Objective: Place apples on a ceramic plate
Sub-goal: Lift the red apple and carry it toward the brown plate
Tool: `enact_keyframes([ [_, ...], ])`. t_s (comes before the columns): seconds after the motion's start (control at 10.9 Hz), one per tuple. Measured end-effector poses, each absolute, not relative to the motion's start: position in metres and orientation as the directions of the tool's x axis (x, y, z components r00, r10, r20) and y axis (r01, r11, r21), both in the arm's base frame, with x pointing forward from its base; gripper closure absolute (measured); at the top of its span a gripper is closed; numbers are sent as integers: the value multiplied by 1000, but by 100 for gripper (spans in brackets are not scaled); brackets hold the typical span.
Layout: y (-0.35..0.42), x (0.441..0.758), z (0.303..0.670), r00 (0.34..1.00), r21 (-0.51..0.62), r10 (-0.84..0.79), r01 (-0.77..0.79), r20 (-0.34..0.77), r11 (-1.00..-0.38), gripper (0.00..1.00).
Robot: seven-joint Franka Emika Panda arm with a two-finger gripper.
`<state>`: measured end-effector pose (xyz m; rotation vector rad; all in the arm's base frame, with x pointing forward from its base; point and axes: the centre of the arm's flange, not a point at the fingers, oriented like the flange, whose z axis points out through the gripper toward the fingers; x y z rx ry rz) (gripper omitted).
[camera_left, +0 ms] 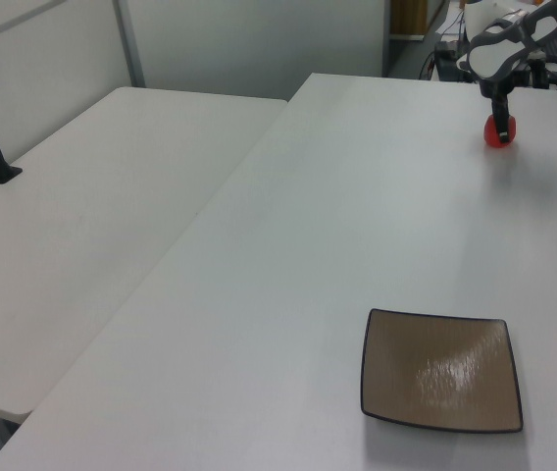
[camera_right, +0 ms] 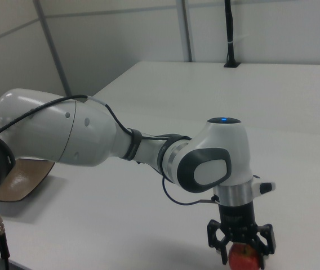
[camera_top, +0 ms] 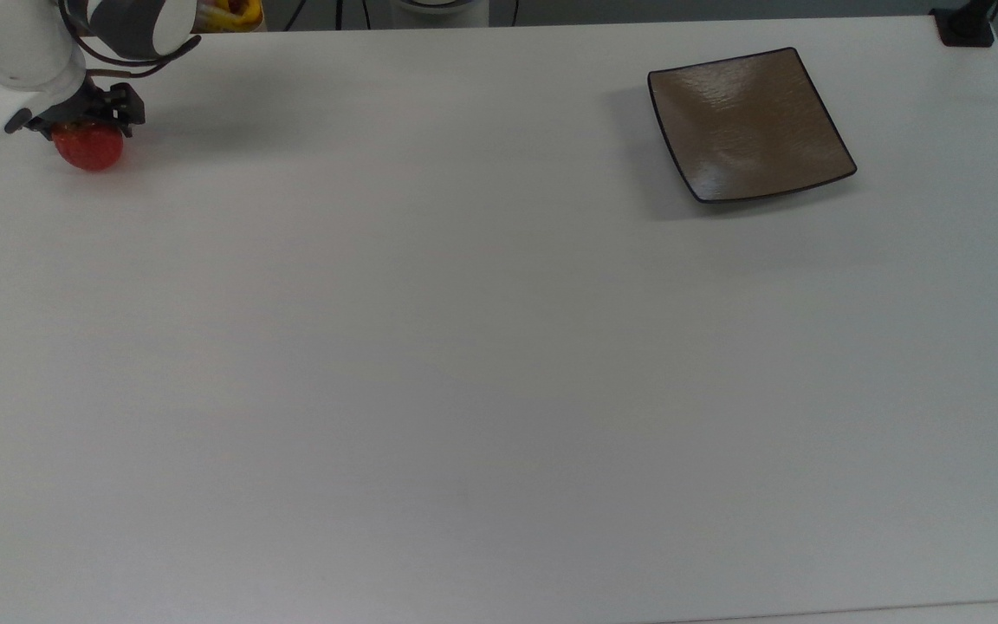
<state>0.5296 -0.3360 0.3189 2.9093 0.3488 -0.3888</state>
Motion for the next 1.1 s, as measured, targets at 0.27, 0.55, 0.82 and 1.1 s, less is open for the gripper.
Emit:
enact_keyframes([
  [0.27, -335, 530, 317, 935, 149, 213, 262, -283, -953, 22],
  [0.55, -332, 532, 322, 935, 152, 220, 268, -277, -951, 24],
  [0.82, -311, 541, 362, 937, 148, 245, 287, -248, -946, 24],
  [1.1, -269, 543, 444, 939, 137, 293, 319, -183, -938, 24],
])
